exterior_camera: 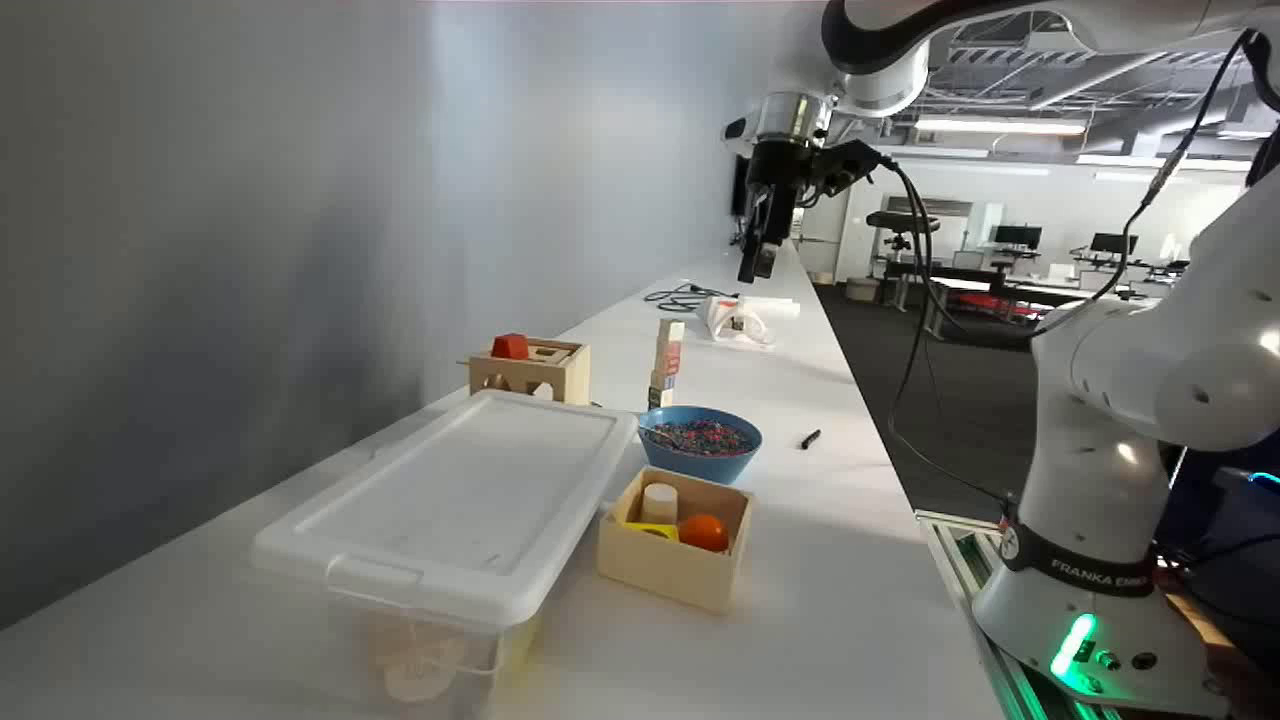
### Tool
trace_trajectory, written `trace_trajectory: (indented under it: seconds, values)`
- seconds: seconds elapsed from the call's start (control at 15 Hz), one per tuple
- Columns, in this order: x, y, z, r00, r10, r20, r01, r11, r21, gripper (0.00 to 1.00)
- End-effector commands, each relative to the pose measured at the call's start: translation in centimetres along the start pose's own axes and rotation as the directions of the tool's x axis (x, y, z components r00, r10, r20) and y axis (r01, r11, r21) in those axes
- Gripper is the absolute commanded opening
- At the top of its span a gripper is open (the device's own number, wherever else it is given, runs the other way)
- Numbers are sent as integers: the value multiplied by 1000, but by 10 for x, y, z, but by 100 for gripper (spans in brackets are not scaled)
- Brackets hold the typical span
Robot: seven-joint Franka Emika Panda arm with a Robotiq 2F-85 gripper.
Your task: Remove the white lid from the clear container then place the objects in the wooden box into the container.
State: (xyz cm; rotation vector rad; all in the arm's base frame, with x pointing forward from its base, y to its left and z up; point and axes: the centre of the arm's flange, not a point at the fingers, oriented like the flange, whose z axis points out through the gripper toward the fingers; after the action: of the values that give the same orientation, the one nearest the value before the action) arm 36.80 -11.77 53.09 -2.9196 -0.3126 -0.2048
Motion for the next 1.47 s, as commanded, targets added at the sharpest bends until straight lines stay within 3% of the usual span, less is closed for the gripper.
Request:
trace_trajectory:
  seconds: [0.0, 0.33, 0.8, 1.0, 1.07, 1.13, 1.4]
  values:
    - [0, 0, 0, 1000, 0, 0, 0, 1000, 0, 100]
    - [0, 0, 0, 1000, 0, 0, 0, 1000, 0, 100]
    - [72, -33, 46, 988, -78, -135, 108, 968, 225, 100]
    - [94, -30, 73, 990, -47, -136, 79, 969, 235, 100]
    - [98, -26, 81, 989, -5, -150, 36, 979, 201, 100]
    - [77, -36, 72, 991, -41, -126, 67, 976, 209, 100]
    - [81, -35, 81, 993, -37, -112, 59, 978, 199, 100]
